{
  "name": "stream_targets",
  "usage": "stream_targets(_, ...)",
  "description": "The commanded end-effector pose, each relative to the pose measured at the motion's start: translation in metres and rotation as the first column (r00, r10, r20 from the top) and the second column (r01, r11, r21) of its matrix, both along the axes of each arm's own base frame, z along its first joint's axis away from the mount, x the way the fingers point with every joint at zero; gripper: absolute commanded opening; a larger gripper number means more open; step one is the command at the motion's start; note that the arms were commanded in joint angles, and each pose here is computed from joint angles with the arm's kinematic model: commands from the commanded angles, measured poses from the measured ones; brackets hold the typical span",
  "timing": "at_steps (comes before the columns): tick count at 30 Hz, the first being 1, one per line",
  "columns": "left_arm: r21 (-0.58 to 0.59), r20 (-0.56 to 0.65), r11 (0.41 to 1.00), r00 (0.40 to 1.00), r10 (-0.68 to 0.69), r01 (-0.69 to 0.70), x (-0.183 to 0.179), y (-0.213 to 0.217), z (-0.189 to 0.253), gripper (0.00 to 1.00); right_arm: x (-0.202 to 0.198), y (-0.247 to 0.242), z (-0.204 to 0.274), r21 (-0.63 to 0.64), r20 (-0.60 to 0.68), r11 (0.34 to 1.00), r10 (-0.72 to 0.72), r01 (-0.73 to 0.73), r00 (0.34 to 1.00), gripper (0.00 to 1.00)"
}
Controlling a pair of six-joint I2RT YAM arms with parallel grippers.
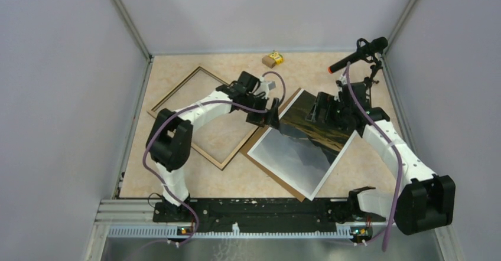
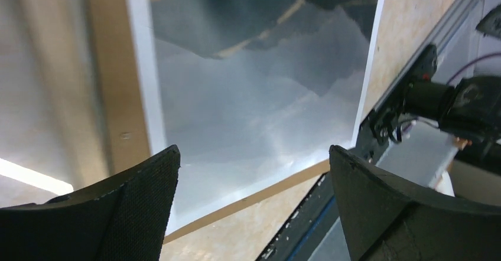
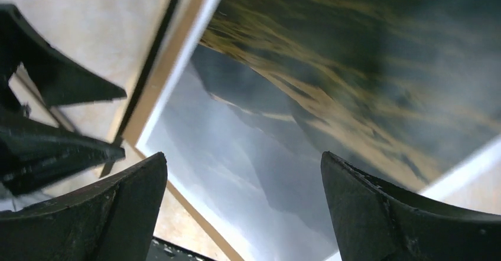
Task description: Put the photo into the frame
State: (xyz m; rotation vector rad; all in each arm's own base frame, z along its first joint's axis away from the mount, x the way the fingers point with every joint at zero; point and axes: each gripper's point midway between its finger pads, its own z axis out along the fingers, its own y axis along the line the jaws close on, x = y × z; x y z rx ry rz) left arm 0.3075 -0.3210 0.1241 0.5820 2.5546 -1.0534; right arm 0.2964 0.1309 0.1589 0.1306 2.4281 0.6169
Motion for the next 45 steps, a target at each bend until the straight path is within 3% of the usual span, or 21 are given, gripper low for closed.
stream_targets(1,-0.022,-0.136,0.99,0.98,-0.144,0.142,-0.045,-0.027,-0.018,0.98,-0.029,-0.041,-0.028,-0.092,-0.09,0.948,-0.312,0.304,0.946,0.99)
stream_targets(6,-0.018,-0.226,0.984,0.958,-0.176,0.176,-0.07,-0.034,-0.045,0.98,-0.063,-0.082,-0.049,-0.158,-0.11,0.811,-0.581,0.563,0.806,0.99)
stream_targets(12,-0.084,-0.379,0.99,0.915,-0.134,0.11,-0.09,-0.039,-0.059,0.98,-0.077,-0.113,-0.069,-0.171,-0.103,0.729,-0.683,0.663,0.723,0.99)
stream_targets(15,-0.044,-0.413,0.996,0.906,-0.094,0.083,-0.093,-0.034,-0.071,0.98,-0.075,-0.122,-0.076,-0.16,-0.111,0.742,-0.668,0.65,0.735,0.99)
stream_targets(21,0.012,-0.455,0.998,0.889,-0.054,0.067,-0.097,-0.028,-0.088,0.98,-0.056,-0.12,-0.079,-0.006,-0.115,0.79,-0.61,0.613,0.784,0.98)
stream_targets(37,0.03,-0.469,0.997,0.882,-0.048,0.071,-0.096,-0.027,-0.098,0.98,-0.037,-0.116,-0.108,0.315,-0.1,0.8,-0.507,0.51,0.856,0.9)
stream_targets(45,0.029,-0.482,0.997,0.875,-0.046,0.069,-0.096,-0.027,-0.102,0.98,-0.027,-0.101,-0.085,0.438,-0.026,0.799,-0.446,0.411,0.895,0.83)
